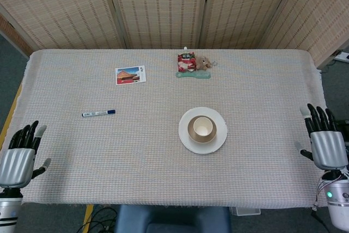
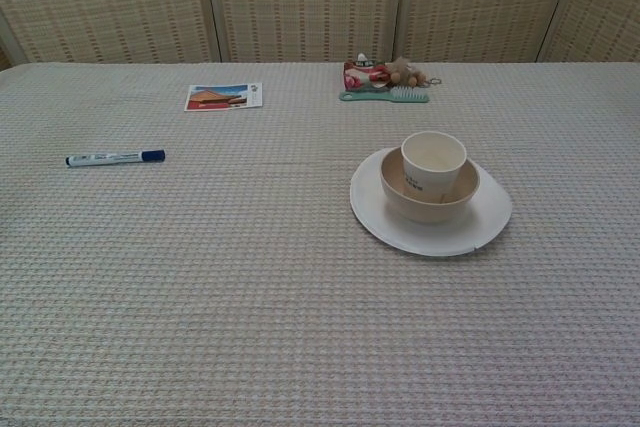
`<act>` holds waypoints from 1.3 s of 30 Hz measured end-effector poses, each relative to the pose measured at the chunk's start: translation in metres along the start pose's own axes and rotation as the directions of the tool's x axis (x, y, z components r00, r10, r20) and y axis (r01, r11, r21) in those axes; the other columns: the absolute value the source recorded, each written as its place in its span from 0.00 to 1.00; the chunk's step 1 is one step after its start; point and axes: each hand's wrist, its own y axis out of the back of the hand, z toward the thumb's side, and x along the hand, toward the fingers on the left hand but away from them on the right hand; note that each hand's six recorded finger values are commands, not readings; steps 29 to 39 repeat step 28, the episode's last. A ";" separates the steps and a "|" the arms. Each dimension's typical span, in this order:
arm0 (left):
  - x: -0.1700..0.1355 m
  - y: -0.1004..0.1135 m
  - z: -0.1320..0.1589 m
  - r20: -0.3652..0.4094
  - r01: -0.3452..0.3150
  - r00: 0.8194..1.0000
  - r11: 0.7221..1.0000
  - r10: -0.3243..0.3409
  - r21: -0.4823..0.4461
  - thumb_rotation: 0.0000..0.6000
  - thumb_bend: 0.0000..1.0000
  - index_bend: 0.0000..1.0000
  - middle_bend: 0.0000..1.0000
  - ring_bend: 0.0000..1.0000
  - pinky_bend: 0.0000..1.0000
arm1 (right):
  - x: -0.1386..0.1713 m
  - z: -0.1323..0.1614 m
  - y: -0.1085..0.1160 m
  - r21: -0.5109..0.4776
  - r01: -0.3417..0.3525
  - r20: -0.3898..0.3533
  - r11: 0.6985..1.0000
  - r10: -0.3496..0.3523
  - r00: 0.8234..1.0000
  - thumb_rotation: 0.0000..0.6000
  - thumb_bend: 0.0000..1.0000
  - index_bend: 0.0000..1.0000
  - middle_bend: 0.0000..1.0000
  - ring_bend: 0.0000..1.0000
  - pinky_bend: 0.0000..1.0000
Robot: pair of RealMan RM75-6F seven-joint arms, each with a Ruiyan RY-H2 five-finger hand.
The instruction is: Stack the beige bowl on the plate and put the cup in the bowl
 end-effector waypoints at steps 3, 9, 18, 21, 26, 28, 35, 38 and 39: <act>-0.003 -0.009 -0.009 -0.002 -0.001 1.000 1.000 0.001 0.020 1.00 0.30 0.00 0.00 0.00 0.14 | 0.002 0.000 -0.008 0.031 0.020 -0.006 0.999 -0.020 1.000 1.00 0.20 0.00 0.00 0.00 0.00; -0.011 -0.025 -0.021 -0.019 -0.007 1.000 1.000 0.007 0.012 1.00 0.30 0.00 0.00 0.00 0.14 | 0.003 -0.001 -0.016 0.035 0.023 -0.004 0.999 -0.023 1.000 1.00 0.20 0.00 0.00 0.00 0.00; -0.017 -0.038 -0.021 -0.023 -0.015 1.000 1.000 0.015 -0.002 1.00 0.29 0.00 0.00 0.00 0.14 | 0.009 -0.006 -0.008 -0.008 0.027 0.017 1.000 -0.027 0.999 1.00 0.20 0.00 0.00 0.00 0.00; -0.018 -0.041 -0.020 -0.023 -0.002 1.000 1.000 0.002 -0.005 1.00 0.30 0.00 0.00 0.00 0.14 | 0.010 -0.004 -0.010 -0.011 0.013 0.005 1.000 -0.013 1.000 1.00 0.20 0.00 0.00 0.00 0.00; -0.012 -0.042 -0.016 -0.009 -0.003 1.000 1.000 0.003 -0.011 1.00 0.30 0.00 0.00 0.00 0.14 | 0.013 -0.004 -0.015 -0.006 -0.018 -0.004 1.000 0.018 1.000 1.00 0.20 0.00 0.00 0.00 0.00; -0.010 -0.043 -0.014 0.000 -0.001 1.000 1.000 0.001 -0.013 1.00 0.30 0.00 0.00 0.00 0.14 | 0.015 -0.006 -0.015 -0.005 -0.024 0.000 1.000 0.024 1.000 1.00 0.20 0.00 0.00 0.00 0.00; -0.010 -0.043 -0.014 0.000 -0.001 1.000 1.000 0.001 -0.013 1.00 0.30 0.00 0.00 0.00 0.14 | 0.015 -0.006 -0.015 -0.005 -0.024 0.000 1.000 0.024 1.000 1.00 0.20 0.00 0.00 0.00 0.00; -0.010 -0.043 -0.014 0.000 -0.001 1.000 1.000 0.001 -0.013 1.00 0.30 0.00 0.00 0.00 0.14 | 0.015 -0.006 -0.015 -0.005 -0.024 0.000 1.000 0.024 1.000 1.00 0.20 0.00 0.00 0.00 0.00; -0.010 -0.043 -0.014 0.000 -0.001 1.000 1.000 0.001 -0.013 1.00 0.30 0.00 0.00 0.00 0.14 | 0.015 -0.006 -0.015 -0.005 -0.024 0.000 1.000 0.024 1.000 1.00 0.20 0.00 0.00 0.00 0.00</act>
